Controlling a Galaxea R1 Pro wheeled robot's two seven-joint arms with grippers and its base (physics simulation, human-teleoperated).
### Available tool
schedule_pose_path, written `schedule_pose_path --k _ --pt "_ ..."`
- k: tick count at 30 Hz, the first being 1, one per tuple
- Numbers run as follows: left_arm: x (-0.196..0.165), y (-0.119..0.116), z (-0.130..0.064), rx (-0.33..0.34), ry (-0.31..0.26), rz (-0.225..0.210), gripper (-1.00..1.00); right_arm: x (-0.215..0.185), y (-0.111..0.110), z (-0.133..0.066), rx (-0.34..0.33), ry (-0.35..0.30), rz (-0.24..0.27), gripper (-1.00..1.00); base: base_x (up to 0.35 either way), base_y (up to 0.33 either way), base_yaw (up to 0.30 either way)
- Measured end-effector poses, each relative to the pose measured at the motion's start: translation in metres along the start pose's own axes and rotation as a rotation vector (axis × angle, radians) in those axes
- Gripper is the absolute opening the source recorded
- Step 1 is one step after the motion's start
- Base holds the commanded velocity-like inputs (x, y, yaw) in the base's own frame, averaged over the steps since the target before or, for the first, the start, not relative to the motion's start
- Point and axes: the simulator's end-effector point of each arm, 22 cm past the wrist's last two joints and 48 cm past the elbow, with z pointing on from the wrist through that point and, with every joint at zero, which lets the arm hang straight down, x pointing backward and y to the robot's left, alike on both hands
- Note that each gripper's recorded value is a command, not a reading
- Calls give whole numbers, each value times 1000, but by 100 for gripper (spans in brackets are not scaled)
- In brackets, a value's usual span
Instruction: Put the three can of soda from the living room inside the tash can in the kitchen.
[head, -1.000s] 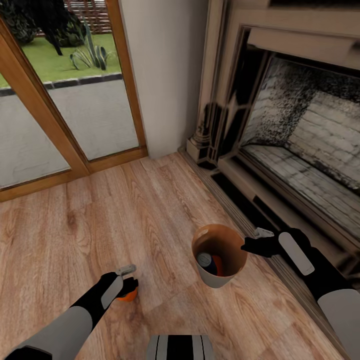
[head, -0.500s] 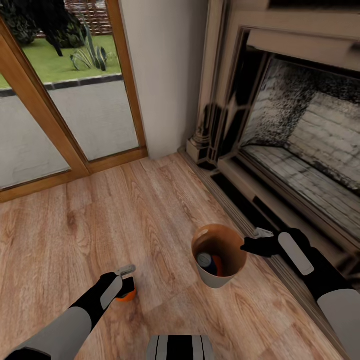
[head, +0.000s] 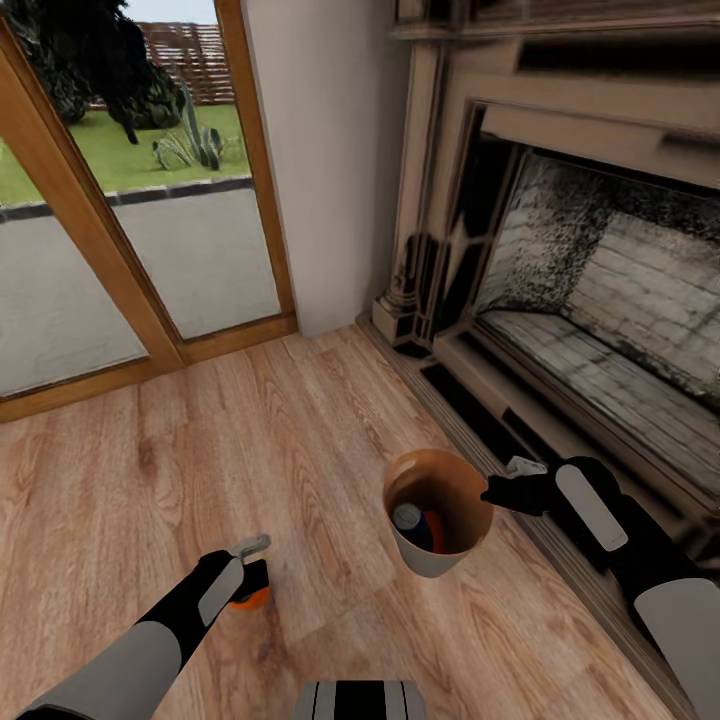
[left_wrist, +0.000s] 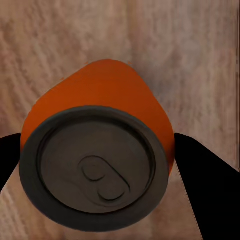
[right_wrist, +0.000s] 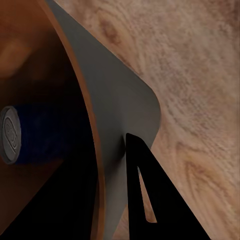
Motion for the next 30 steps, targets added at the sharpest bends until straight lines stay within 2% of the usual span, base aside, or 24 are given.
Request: schedule_pose_path --k 5,10,12,15,16,17,18,19,20,23,24,28,30 --pt "-9 -5 -10 15 -28 -1 -100 -6 6 -10 -7 -18 -6 -100 0 0 0" --pt "-21 -20 -31 69 -97 -1 -100 -10 12 -18 -7 -34 -16 -100 0 0 0" --pt "-33 -26 -45 101 -141 -22 -100 -11 14 -21 -9 -39 -17 -100 0 0 0" --pt "-71 -47 -99 210 -219 -54 -100 -12 16 -26 -6 -44 -20 -100 0 0 0" --pt "-94 -61 -133 272 -259 -66 -100 -12 17 -26 -5 -44 -21 -100 0 0 0" --pt "-122 -86 -184 358 -334 -59 -100 -12 17 -28 -4 -47 -22 -100 0 0 0" --pt "-140 -101 -225 413 -403 -50 -100 -13 18 -30 -4 -50 -23 -100 0 0 0" --pt "-142 -116 -249 459 -421 -44 -100 -14 19 -32 -4 -53 -24 -100 0 0 0" --pt "-143 -128 -266 498 -433 -44 -100 -15 20 -34 -5 -56 -25 -100 0 0 0" --pt "-141 -153 -299 584 -453 -35 -100 -17 24 -39 -9 -65 -30 -100 0 0 0" --pt "-137 -164 -308 608 -456 -15 -100 -18 25 -41 -10 -68 -31 -100 0 0 0" --pt "-128 -187 -329 651 -468 39 -100 -22 28 -49 -12 -83 -37 -100 0 0 0" --pt "-119 -208 -343 703 -460 64 -100 -20 31 -50 -11 -81 -38 -100 0 0 0"
